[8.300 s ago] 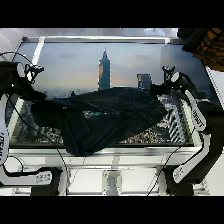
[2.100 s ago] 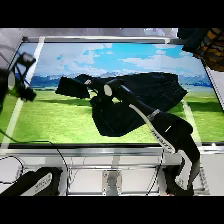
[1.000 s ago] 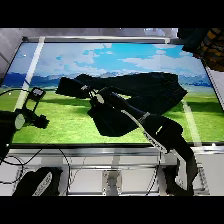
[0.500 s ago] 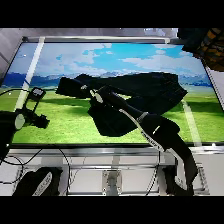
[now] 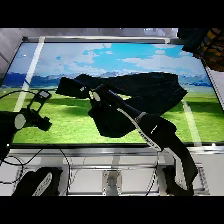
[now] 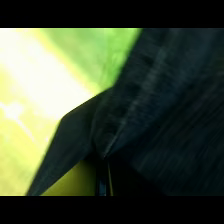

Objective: Fold the clothes and pants, and hang the long-sleeved shirts on hangers.

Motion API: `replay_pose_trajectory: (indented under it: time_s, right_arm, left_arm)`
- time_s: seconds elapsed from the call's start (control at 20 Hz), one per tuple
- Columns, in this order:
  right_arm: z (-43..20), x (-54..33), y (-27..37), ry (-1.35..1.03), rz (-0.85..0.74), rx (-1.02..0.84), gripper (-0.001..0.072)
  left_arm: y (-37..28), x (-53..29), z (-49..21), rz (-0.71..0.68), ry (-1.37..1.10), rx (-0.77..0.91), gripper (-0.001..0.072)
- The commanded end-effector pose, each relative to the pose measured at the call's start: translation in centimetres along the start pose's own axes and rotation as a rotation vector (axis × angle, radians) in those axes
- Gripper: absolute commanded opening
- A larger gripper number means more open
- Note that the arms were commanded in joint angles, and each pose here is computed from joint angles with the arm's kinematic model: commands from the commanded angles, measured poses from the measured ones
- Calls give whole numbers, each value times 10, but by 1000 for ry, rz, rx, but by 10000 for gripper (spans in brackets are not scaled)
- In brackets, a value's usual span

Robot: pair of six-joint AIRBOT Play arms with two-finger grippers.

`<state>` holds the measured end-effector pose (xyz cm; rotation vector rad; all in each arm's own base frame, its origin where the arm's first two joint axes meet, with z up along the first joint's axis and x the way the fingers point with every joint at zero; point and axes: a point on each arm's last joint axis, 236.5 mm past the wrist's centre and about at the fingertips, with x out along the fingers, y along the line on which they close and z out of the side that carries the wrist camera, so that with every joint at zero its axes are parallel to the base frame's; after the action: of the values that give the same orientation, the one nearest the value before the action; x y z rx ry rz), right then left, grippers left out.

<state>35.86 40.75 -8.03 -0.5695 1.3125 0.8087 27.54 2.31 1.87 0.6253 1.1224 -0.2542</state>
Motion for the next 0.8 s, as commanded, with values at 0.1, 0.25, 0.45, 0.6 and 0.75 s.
replay_pose_trajectory:
  time_s: [0.1, 0.25, 0.45, 0.6, 0.75]
  right_arm:
    - [5, -95, 81, -76, 125, -179, 14]
    - [-6, -143, 119, -120, 136, -298, 14]
    - [-24, -176, 135, -123, 137, -346, 15]
    - [-27, -177, 130, -113, 135, -337, 15]
    - [-25, -177, 130, -123, 132, -333, 15]
  left_arm:
    - [-34, -4, 18, -97, -62, 267, 392]
    - [-41, -5, 30, -95, -106, 322, 395]
    - [-73, -14, 53, -190, -226, 434, 402]
    - [-102, -27, 72, -299, -342, 440, 501]
    - [-125, -44, 91, -402, -443, 374, 513]
